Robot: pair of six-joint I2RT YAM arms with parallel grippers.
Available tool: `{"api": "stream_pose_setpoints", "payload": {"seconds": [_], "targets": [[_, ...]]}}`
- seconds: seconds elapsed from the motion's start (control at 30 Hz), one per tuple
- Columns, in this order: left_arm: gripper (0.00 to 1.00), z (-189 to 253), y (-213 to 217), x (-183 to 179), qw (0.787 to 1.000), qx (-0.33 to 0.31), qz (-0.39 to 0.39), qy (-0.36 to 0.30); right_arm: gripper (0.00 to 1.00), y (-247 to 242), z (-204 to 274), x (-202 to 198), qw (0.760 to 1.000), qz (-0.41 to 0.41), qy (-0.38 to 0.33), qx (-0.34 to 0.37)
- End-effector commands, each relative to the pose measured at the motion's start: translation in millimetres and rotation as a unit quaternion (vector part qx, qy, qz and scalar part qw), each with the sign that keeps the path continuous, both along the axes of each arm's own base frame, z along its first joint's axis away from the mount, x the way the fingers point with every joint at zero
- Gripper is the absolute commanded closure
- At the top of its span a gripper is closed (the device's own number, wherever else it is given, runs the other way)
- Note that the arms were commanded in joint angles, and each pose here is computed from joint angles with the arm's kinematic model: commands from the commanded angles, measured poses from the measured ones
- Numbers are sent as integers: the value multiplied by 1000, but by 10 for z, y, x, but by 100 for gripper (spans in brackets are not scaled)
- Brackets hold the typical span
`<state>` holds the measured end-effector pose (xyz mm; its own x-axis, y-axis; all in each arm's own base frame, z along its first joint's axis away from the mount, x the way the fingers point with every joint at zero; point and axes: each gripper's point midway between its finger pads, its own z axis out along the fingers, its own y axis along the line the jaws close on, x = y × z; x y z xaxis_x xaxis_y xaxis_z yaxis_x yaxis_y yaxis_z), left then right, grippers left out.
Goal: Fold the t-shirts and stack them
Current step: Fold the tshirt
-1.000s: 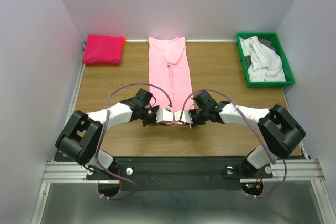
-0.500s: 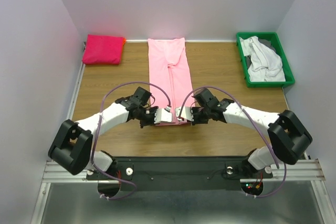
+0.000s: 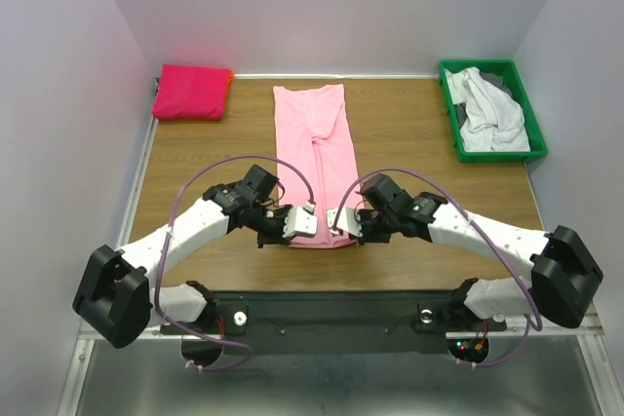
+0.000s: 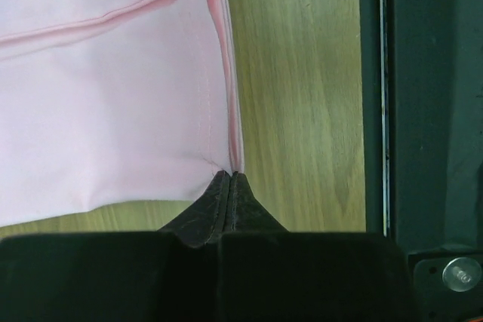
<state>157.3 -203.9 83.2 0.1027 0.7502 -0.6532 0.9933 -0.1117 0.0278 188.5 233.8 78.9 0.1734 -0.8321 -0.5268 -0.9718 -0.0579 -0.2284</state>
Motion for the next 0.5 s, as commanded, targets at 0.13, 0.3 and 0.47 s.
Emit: {"api": "stream_pose_setpoints", "payload": {"seconds": [0.13,0.3,0.47], "targets": [[100,338,-77,447,999,-27,5,-37,99,36,251,572,999,-27,-38,8],[100,428,7,933,997,-24,23,-67,99,71,336,975,998,-25,-57,14],[100,513,55,1473,994,-16,27,-100,99,108,410,1402,997,-24,-73,20]]}}
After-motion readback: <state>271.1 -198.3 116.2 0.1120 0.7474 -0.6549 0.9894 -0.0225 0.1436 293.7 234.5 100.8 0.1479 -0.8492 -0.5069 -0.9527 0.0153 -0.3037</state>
